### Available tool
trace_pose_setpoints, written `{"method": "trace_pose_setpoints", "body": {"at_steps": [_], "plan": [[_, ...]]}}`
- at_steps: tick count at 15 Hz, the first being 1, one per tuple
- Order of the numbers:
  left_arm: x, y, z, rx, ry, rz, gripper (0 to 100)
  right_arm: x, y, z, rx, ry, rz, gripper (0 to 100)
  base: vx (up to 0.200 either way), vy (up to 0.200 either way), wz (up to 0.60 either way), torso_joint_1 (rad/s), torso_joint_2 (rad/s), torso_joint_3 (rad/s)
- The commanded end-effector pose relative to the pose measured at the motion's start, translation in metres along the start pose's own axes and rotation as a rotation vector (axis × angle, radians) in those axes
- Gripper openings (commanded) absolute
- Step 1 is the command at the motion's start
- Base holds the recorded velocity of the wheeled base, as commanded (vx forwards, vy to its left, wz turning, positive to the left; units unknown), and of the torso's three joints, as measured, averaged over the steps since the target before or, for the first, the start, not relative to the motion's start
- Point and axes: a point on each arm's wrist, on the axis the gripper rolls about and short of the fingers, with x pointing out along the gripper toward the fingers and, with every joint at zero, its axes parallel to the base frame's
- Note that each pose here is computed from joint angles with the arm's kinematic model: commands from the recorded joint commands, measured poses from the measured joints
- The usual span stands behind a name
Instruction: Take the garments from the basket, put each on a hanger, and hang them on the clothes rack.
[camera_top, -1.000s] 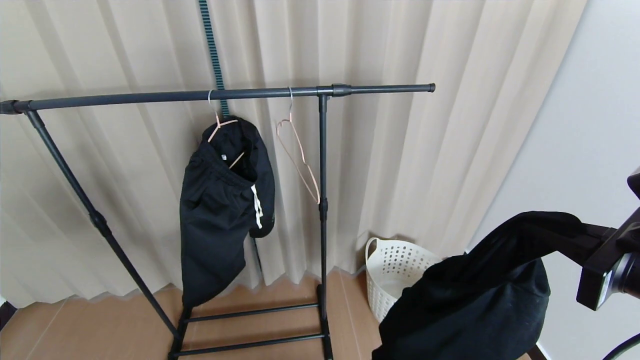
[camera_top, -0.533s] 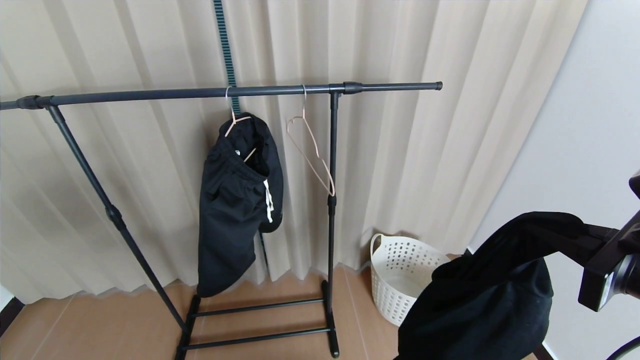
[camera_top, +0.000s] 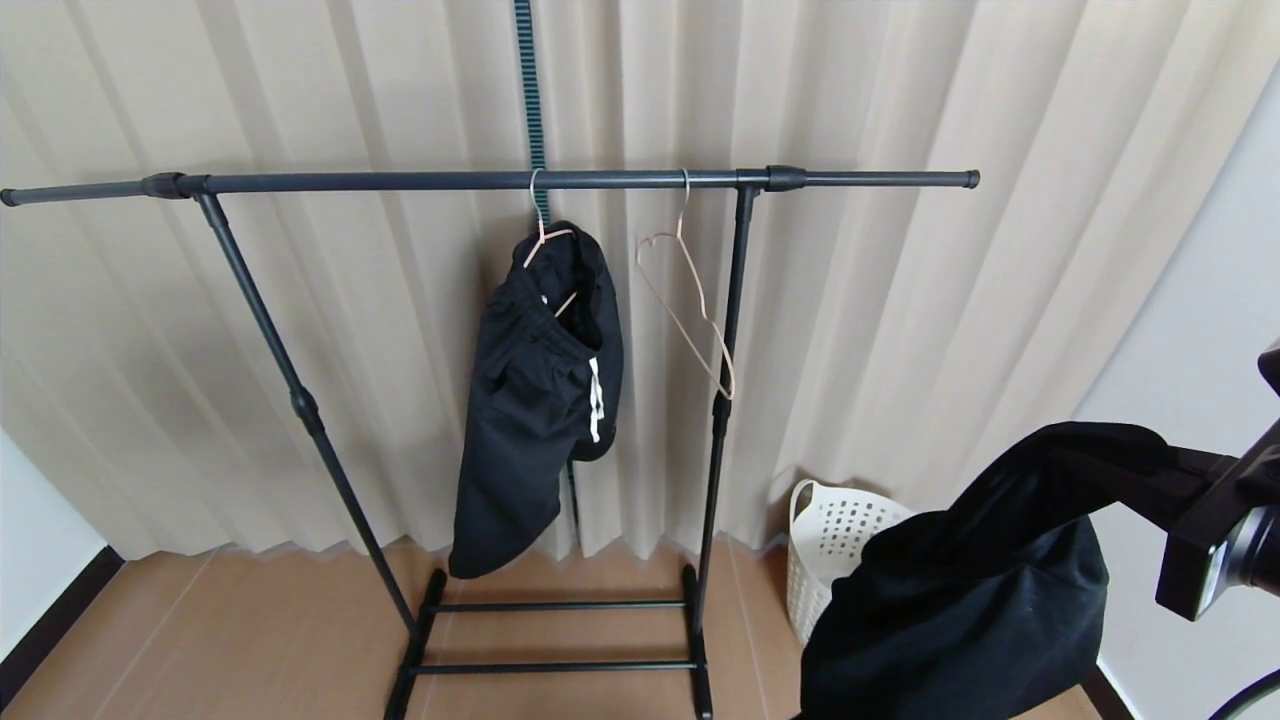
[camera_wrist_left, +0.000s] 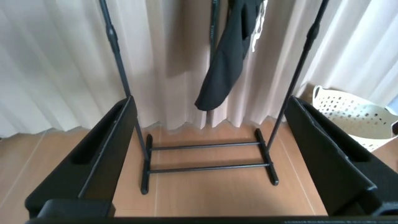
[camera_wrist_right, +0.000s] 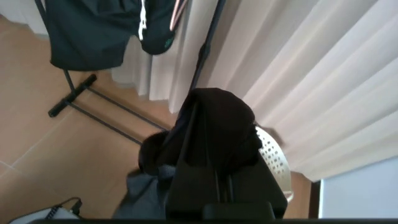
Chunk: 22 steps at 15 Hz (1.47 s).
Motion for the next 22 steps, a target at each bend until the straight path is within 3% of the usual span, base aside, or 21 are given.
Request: {"method": "trace_pose_setpoints", "body": {"at_steps": [1, 7, 9, 10, 11, 13, 14, 17, 18, 19, 22], "plan": [[0.000, 0.000, 0.000, -0.002, 0.001, 0.002, 100, 0.000, 0.000, 0.000, -0.001, 0.002, 0.001, 0, 0.000, 0.000, 0.00, 0.000, 0.00, 0.000], [0.002, 0.000, 0.002, 0.001, 0.022, -0.013, 100, -0.002, 0.002, -0.010, -0.016, -0.019, 0.001, 0, 0.000, 0.000, 0.00, 0.000, 0.00, 0.000], [0.020, 0.001, 0.008, 0.027, 0.244, -0.070, 100, -0.001, 0.005, -0.014, -0.029, -0.029, 0.071, 0, 0.000, 0.000, 0.00, 0.000, 0.00, 0.000], [0.026, 0.001, 0.012, 0.024, 0.300, -0.109, 100, -0.002, 0.007, -0.016, -0.031, -0.036, 0.131, 0, 0.000, 0.000, 0.00, 0.000, 0.00, 0.000], [0.045, -0.004, 0.032, -0.063, 0.386, -0.290, 100, -0.005, 0.012, -0.022, -0.029, -0.063, 0.340, 0, 0.000, 0.000, 0.00, 0.000, 0.00, 0.000], [0.066, -0.010, 0.055, -0.190, 0.430, -0.404, 100, -0.003, 0.012, -0.023, -0.018, -0.084, 0.483, 0, 0.000, 0.000, 0.00, 0.000, 0.00, 0.000], [0.097, -0.019, 0.077, -0.293, 0.518, -0.445, 100, 0.005, 0.008, -0.022, -0.040, -0.106, 0.595, 0, 0.000, 0.000, 0.00, 0.000, 0.00, 0.000], [0.125, -0.036, 0.080, -0.273, 0.628, -0.522, 100, 0.016, 0.010, -0.021, -0.122, -0.163, 0.764, 0, 0.000, 0.000, 0.00, 0.000, 0.00, 0.000], [0.125, -0.036, 0.080, -0.273, 0.628, -0.522, 100, 0.016, 0.010, -0.021, -0.122, -0.163, 0.764, 0, 0.000, 0.000, 0.00, 0.000, 0.00, 0.000], [0.133, -0.050, 0.081, -0.247, 0.633, -0.601, 100, 0.028, 0.011, -0.021, -0.179, -0.173, 0.803, 0, 0.000, 0.000, 0.00, 0.000, 0.00, 0.000], [0.146, -0.068, 0.086, -0.213, 0.656, -0.674, 100, 0.045, 0.018, -0.012, -0.197, -0.175, 0.843, 0, 0.000, 0.000, 0.00, 0.000, 0.00, 0.000]]}}
